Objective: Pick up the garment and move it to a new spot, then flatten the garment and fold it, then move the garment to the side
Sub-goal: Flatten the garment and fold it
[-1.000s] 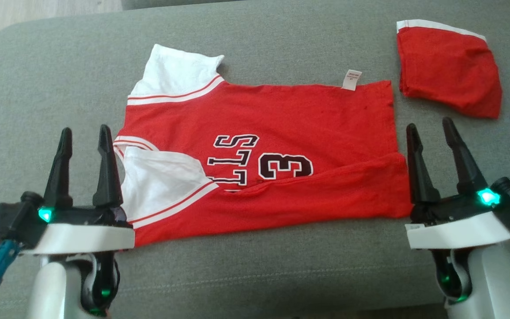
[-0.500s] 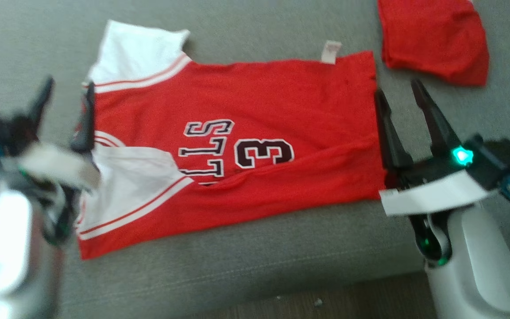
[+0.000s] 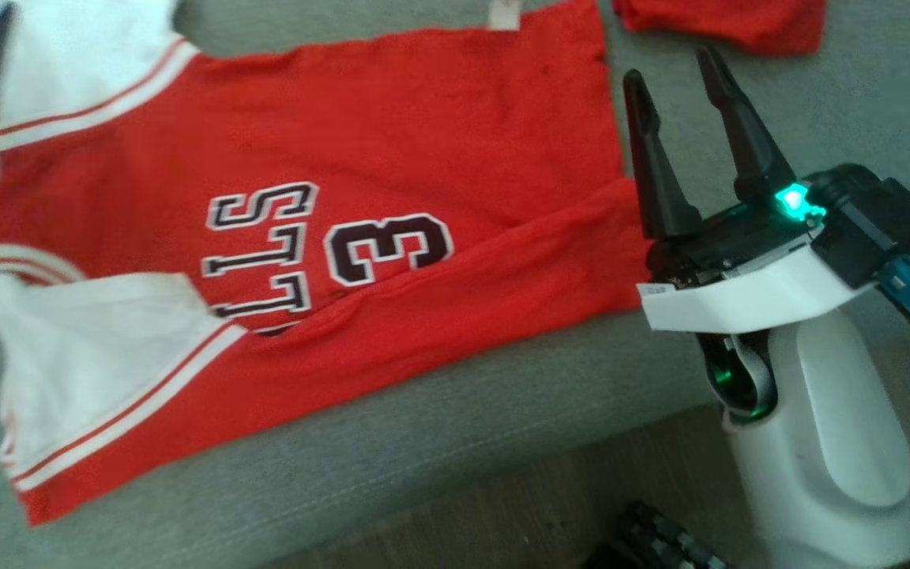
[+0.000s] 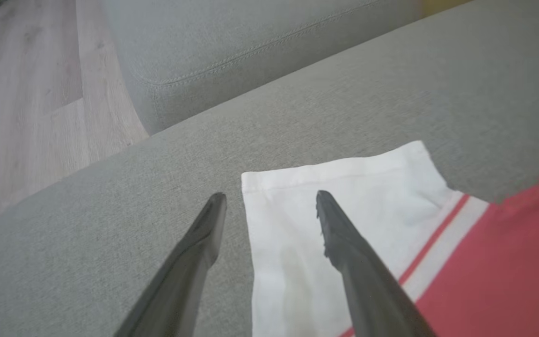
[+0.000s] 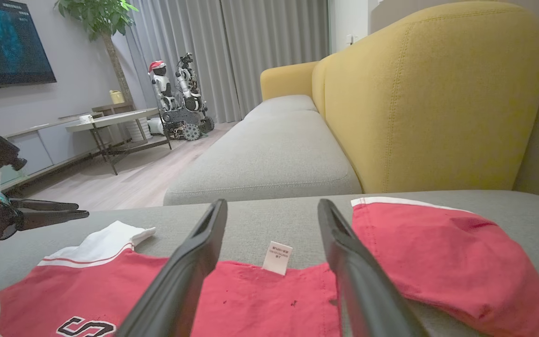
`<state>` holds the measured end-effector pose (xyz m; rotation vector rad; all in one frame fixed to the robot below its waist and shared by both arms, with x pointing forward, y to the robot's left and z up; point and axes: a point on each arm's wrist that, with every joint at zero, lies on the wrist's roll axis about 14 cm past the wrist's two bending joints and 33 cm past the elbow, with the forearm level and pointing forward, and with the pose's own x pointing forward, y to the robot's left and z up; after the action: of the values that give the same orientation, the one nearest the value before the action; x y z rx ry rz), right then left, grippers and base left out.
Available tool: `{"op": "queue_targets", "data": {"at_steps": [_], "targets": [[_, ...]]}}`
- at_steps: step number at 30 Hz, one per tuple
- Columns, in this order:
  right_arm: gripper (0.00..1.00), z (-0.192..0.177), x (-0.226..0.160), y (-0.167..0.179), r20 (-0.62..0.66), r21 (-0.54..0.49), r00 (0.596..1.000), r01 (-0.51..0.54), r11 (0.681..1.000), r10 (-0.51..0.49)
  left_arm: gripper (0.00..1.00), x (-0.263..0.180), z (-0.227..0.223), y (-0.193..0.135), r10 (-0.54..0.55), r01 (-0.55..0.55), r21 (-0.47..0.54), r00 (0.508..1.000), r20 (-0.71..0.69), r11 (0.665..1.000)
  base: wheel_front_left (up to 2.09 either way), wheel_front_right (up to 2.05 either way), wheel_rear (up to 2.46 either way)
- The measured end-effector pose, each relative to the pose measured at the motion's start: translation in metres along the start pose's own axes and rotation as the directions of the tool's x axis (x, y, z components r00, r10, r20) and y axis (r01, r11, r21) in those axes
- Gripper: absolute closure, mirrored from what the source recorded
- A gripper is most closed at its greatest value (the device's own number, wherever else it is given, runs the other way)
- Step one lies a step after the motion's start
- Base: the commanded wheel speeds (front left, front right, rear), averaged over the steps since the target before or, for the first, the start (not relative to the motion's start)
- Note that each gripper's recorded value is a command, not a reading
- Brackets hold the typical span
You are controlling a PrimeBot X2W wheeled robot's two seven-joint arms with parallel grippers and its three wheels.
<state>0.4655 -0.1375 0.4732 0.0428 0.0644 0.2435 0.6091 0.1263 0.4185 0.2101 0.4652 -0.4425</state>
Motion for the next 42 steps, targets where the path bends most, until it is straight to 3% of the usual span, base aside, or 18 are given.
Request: {"op": "queue_targets", "data": {"at_steps": [10, 25, 26, 27, 28, 34, 42], "targets": [[0.0, -0.008, -0.005, -0.021, -0.011, -0.023, 0.998, 0.056, 0.998, -0.056, 0.0, 0.051, -0.024, 0.009, -0.004, 0.011, 0.041, 0.987, -0.16, 0.999, 0.0, 0.0, 0.0], [0.0, -0.017, -0.007, -0.029, -0.017, 0.005, 0.996, 0.083, 0.997, -0.083, 0.0, 0.073, -0.037, 0.022, 0.027, -0.012, 0.065, 0.971, -0.239, 0.998, 0.0, 0.0, 0.0], [0.0, -0.017, -0.007, -0.029, -0.016, 0.006, 0.996, 0.083, 0.997, -0.083, 0.06, 0.072, -0.037, 0.021, 0.021, -0.006, 0.061, 0.969, -0.246, 0.998, 0.0, 0.0, 0.0], [0.0, -0.016, -0.007, -0.029, -0.015, 0.006, 0.996, 0.083, 0.997, -0.083, 0.64, 0.072, -0.037, 0.019, 0.016, -0.002, 0.055, 0.968, -0.249, 0.998, 0.0, 0.0, 0.0], [0.0, -0.016, -0.007, -0.029, -0.014, 0.007, 0.996, 0.083, 0.996, -0.083, 1.0, 0.071, -0.038, 0.018, 0.009, 0.004, 0.049, 0.967, -0.254, 0.999, 0.0, 0.0, 0.0], [0.0, -0.016, -0.004, -0.031, -0.012, 0.013, 0.996, 0.09, 0.996, -0.09, 1.0, 0.063, -0.037, 0.012, -0.023, 0.027, 0.011, 0.968, -0.249, 1.0, 0.0, 0.0, 0.0], [0.0, -0.026, 0.014, -0.042, -0.086, 0.01, 0.991, 0.1, 0.995, -0.099, 1.0, 0.051, -0.003, 0.02, -0.004, 0.004, 0.008, 0.999, -0.042, 1.0, 0.0, 0.0, 0.0]]}}
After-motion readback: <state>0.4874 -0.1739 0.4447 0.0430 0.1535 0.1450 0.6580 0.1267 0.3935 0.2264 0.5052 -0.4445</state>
